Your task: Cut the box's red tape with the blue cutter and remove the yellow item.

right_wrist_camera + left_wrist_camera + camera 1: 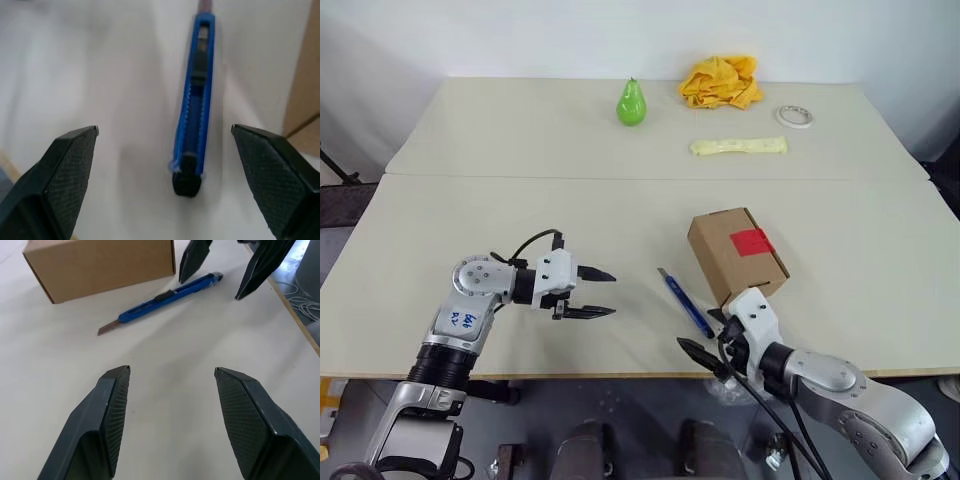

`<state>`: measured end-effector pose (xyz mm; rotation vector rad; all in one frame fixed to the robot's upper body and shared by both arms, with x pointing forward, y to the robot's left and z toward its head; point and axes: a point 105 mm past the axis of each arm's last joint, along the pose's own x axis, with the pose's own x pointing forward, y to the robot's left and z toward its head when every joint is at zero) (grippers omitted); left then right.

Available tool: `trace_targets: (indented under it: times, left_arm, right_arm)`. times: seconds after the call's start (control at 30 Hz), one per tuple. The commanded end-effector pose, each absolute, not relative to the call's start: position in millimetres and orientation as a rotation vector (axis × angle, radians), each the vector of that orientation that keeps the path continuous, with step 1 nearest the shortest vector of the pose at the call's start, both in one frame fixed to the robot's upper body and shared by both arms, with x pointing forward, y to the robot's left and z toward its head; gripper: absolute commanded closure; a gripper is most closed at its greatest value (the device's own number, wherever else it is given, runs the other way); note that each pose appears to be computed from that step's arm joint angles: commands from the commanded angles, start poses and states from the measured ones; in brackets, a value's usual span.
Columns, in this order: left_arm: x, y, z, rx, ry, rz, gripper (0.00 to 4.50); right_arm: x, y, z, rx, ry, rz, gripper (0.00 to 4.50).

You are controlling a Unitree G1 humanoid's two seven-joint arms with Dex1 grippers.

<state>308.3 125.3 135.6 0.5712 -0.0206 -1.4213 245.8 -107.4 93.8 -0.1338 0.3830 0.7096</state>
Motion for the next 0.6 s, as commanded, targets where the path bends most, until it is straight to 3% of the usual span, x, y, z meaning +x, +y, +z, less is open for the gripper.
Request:
trace_targets:
  times: [0.03, 0.13, 0.43, 0.6]
  left_arm:
    - [308, 127, 149, 0.589, -0.064, -1.405, 1.63]
    - [308, 127, 150, 0.589, -0.063, -1.402, 1.61]
    - [310, 128, 152, 0.6, -0.067, -1.396, 1.61]
    - [311, 131, 153, 0.607, -0.064, -1.395, 1.61]
  right_arm:
    - [249, -116, 83, -0.142, 0.431, 0.656, 0.0]
    - [250, -114, 83, -0.113, 0.425, 0.651, 0.65]
    - [253, -114, 87, -0.103, 0.434, 0.71, 3.89]
    - [249, -105, 100, -0.174, 0.378, 0.913, 4.04]
